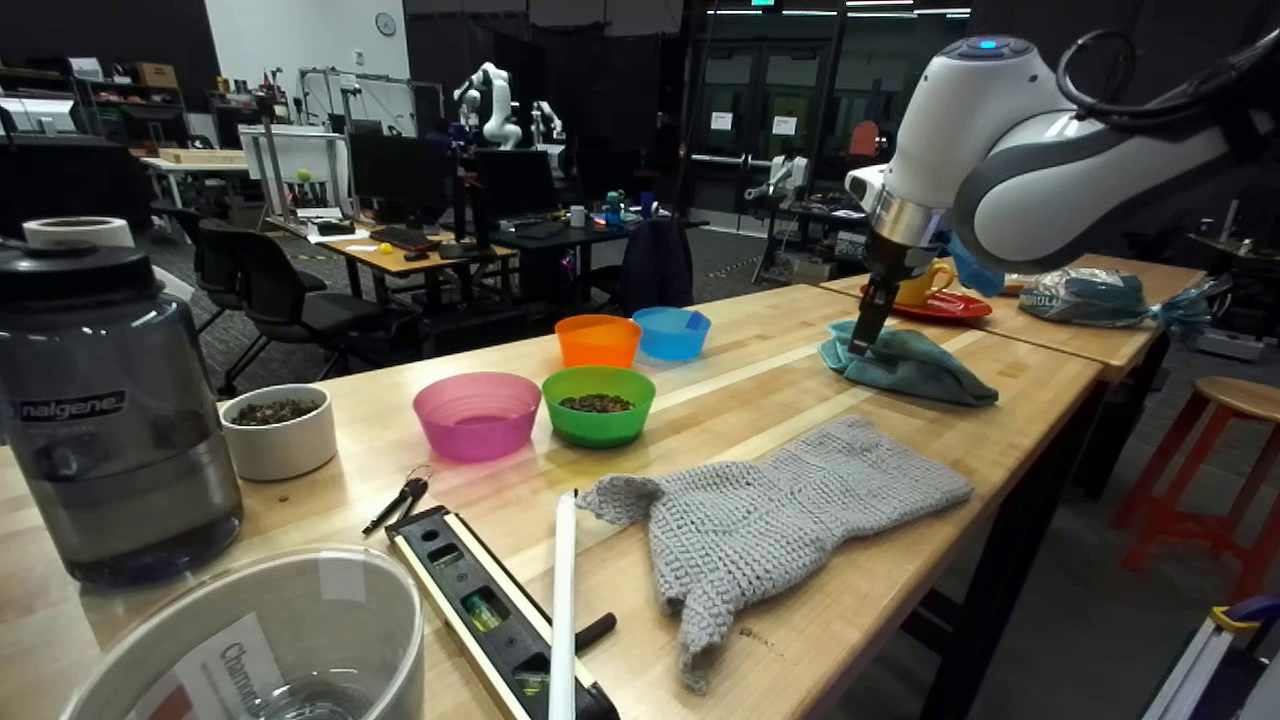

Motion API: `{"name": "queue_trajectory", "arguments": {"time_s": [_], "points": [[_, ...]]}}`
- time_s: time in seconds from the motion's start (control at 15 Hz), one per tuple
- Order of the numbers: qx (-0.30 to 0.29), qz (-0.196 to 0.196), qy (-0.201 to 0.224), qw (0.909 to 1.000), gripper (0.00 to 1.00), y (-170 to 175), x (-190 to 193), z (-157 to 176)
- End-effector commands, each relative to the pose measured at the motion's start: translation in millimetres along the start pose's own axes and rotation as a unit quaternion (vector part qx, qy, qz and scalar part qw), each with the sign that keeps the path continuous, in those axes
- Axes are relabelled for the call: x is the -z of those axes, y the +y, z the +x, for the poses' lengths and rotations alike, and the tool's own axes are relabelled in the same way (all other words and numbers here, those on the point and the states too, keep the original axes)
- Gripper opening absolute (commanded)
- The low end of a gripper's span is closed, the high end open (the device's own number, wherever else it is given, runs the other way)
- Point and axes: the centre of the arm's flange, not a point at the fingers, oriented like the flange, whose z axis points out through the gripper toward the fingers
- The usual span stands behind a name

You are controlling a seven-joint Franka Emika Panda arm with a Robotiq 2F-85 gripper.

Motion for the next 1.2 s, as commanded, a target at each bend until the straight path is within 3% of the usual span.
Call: {"name": "queue_trajectory", "arguments": {"time_s": [0.0, 0.07, 0.2, 0.47, 0.73, 1.13], "points": [[0.008, -0.022, 0.006, 0.9997, 0.75, -3.8, -11.8, 2.4], [0.011, -0.028, 0.008, 0.9995, 0.74, -2.7, -14.0, 3.5], [0.013, -0.039, 0.011, 0.9991, 0.61, 0.2, -17.7, 5.2], [0.011, -0.048, 0.014, 0.9987, 0.27, 3.4, -19.3, 4.7], [0.012, -0.041, 0.011, 0.9990, 0.01, 3.0, -15.3, 1.9], [0.012, -0.032, 0.015, 0.9993, 0.00, 11.9, -6.2, 0.0]]}}
